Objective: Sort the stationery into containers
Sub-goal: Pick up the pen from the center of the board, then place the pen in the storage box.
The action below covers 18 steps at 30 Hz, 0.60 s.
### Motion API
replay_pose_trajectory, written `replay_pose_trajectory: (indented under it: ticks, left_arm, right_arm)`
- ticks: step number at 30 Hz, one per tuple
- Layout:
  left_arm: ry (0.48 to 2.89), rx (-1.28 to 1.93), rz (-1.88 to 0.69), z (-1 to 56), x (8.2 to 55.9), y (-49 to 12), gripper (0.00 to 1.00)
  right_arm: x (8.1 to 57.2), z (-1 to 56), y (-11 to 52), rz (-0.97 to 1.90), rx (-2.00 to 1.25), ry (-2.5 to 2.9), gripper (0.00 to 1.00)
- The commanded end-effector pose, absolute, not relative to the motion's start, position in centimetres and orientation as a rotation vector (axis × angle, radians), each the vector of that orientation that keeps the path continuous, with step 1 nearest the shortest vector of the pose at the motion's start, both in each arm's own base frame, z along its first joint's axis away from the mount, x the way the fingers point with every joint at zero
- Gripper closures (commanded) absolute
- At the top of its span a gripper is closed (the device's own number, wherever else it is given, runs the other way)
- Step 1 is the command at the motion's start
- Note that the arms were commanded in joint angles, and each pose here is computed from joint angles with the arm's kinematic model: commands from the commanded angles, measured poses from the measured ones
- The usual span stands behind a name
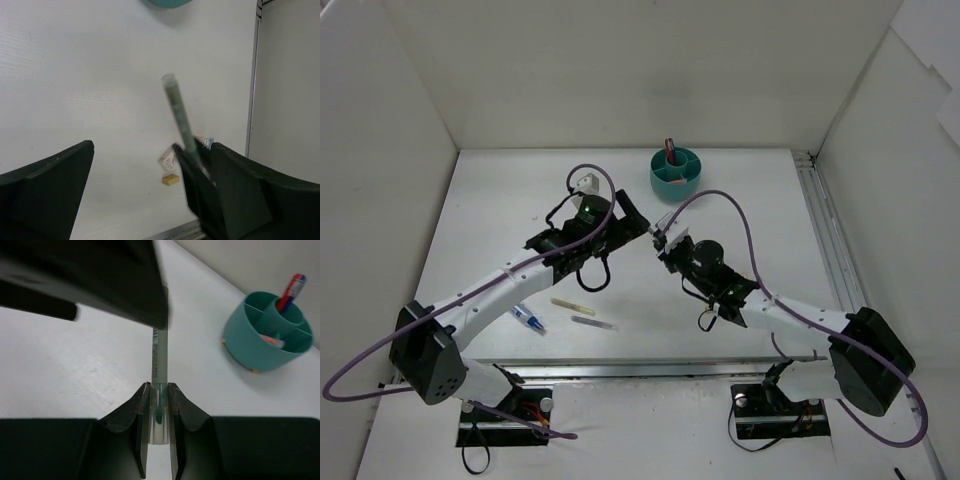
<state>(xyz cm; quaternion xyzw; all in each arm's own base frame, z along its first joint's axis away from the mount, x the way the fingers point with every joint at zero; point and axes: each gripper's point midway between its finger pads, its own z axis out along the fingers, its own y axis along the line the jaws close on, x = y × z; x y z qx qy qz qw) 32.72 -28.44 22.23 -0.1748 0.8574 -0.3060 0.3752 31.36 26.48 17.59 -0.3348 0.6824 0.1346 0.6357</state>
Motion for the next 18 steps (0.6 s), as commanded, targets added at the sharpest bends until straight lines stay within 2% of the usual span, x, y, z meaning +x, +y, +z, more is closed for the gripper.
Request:
replay_pose_trajectory:
  ticks: [1, 2, 9, 13, 18]
  left_arm:
    - [2.041, -0.346, -0.761, 27.3, 32.7, -26.2, 0.01]
    - [1.998, -0.323, -0.697, 28.3, 32.7, -24.7, 0.01]
    - [1.970, -0.423, -0.383, 25.7, 31.5, -15.4, 0.00]
    - [1.961, -0.420, -0.300, 24.0, 30.7, -12.7, 0.00]
    - [1.991, -0.444, -0.273, 21.8, 30.1, -11.4, 0.00]
  right_arm:
    - [34.9, 23.6, 23.0, 0.157, -0.679, 1.512, 1.00]
    - [36.1, 25.4, 22.3, 0.119, -0.655, 1.522, 1.00]
    - [39.4, 24.0, 19.0, -0.103, -0.950, 1.742, 1.00]
    - [43.1, 25.3, 18.8, -0.165, -1.131, 1.717, 1.00]
    - [45.0, 24.5, 17.7, -0.233, -1.418, 1.733, 1.00]
